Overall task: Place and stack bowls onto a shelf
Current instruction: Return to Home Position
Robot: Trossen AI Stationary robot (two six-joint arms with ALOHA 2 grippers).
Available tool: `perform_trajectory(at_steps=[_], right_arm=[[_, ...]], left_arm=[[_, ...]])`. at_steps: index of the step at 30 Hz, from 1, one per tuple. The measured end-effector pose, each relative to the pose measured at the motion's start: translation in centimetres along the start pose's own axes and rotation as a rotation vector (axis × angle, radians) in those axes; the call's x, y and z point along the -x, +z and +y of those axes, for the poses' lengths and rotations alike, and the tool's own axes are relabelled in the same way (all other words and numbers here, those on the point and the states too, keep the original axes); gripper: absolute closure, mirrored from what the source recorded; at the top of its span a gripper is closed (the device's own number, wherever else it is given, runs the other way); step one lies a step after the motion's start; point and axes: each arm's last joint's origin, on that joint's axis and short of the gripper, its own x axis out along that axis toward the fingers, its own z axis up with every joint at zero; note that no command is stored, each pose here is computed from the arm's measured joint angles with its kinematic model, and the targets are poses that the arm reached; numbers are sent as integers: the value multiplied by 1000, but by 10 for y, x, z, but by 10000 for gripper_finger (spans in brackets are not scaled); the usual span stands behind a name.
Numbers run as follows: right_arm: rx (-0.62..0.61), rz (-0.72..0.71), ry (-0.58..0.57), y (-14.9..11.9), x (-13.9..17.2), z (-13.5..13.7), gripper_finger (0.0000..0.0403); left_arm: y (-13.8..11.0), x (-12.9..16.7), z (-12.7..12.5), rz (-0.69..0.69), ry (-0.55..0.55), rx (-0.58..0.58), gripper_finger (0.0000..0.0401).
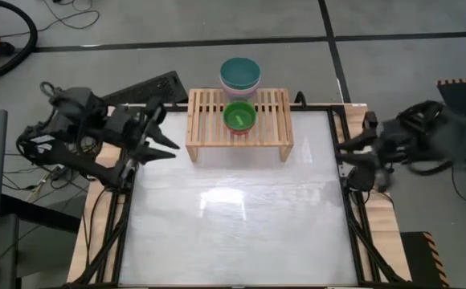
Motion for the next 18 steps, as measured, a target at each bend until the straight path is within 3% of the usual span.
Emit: perform_trajectory(at_steps=[3,5,9,13,18], right_arm=[[51,-64,269,14,15,-10,264],[95,-136,375,17,24,-18,264],[64,-186,341,-1,38,-47,264],[-56,-280,299,-31,49,-75,264],[-70,-362,323,-82,38,-80,264]], left_arm=[[-25,-2,1,8,35,38,332],[-44,-4,5,-3,86,67,332],[-77,5,12,-35,114,160,332],[-100,24,18,-89,143,285,332],[-129,47,18,-90,203,372,332]])
